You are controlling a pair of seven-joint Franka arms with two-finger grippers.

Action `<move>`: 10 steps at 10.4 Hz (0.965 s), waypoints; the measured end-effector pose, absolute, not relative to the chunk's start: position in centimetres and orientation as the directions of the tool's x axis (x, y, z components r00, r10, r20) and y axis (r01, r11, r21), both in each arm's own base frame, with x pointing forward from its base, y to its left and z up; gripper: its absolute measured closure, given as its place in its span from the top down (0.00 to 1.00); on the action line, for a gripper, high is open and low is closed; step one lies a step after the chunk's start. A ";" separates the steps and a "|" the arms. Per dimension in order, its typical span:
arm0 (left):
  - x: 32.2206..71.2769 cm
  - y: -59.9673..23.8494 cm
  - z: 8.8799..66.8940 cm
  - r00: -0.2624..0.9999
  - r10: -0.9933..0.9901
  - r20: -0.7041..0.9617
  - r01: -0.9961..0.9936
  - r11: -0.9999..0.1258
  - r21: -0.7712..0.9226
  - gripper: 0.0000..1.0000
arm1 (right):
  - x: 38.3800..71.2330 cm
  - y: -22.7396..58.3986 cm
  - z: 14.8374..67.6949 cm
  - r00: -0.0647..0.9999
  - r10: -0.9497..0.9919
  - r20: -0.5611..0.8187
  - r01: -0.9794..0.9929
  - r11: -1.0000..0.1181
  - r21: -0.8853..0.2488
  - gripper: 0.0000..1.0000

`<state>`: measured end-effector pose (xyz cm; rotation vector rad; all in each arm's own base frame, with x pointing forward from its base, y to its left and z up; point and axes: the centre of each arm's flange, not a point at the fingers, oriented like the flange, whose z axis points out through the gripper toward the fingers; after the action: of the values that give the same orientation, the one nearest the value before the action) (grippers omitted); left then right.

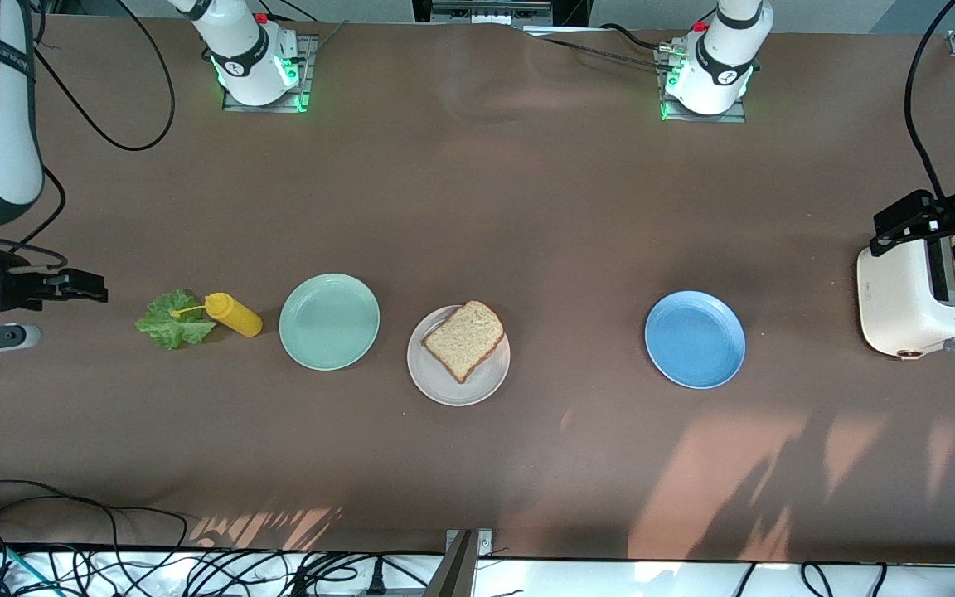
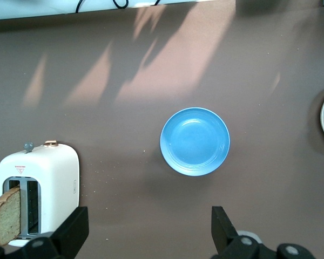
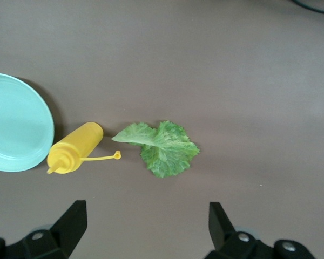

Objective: Make sandwich on beige plate with both arms
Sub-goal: 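Lower the right gripper onto the lettuce leaf and close it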

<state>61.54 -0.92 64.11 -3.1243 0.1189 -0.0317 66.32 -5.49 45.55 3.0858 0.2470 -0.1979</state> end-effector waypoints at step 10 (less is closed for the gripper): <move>61.5 -1.1 64.1 0.997 -0.079 0.019 -0.079 -0.997 -0.015 1.00 | 69.1 -9.3 31.0 0.992 0.065 -0.108 0.063 -0.998 -0.023 1.00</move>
<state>61.53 -1.08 64.11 -3.1246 0.1234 -0.0310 69.12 -9.31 30.98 3.1547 0.1019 -0.1723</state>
